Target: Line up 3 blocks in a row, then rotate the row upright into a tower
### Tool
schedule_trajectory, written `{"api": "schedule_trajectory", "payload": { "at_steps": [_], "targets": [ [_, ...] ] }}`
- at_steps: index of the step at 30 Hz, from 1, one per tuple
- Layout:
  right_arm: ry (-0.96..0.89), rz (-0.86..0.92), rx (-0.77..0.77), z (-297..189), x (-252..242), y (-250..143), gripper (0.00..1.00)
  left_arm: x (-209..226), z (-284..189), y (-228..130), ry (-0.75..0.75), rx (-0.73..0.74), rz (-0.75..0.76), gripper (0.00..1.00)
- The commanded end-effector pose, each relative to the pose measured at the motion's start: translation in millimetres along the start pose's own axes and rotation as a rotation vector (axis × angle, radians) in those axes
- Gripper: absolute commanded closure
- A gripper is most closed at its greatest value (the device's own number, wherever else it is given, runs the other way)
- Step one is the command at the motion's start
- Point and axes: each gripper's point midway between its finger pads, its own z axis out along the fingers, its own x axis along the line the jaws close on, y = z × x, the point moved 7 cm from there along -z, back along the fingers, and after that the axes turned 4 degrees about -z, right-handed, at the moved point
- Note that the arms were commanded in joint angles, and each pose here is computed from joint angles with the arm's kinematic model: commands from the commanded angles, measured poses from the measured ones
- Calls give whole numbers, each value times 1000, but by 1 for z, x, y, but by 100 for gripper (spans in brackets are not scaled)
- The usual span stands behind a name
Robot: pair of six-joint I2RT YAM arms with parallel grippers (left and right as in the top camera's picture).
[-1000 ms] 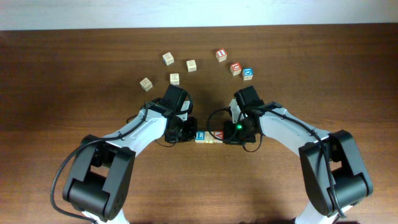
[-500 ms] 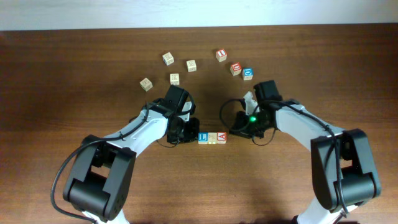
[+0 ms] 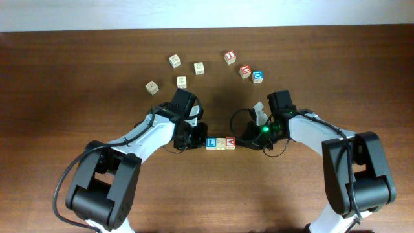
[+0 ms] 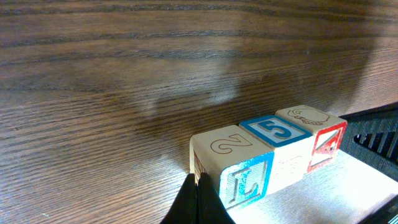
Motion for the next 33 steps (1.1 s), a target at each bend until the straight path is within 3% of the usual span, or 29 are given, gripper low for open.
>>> {"api": "schedule_trajectory", "payload": {
  "at_steps": [1, 9, 21, 33],
  "targets": [
    [-7, 12, 12, 4, -2, -2, 96, 0, 3, -3, -7, 18, 19, 100],
    [25, -42, 17, 8, 9, -3, 96, 0, 3, -3, -8, 18, 19, 100],
    [-58, -269, -17, 15, 64, -6, 96, 0, 3, -3, -8, 17, 20, 100],
    [-26, -347, 0, 21, 110, -7, 96, 0, 3, -3, -9, 15, 21, 100]
  ]
}}
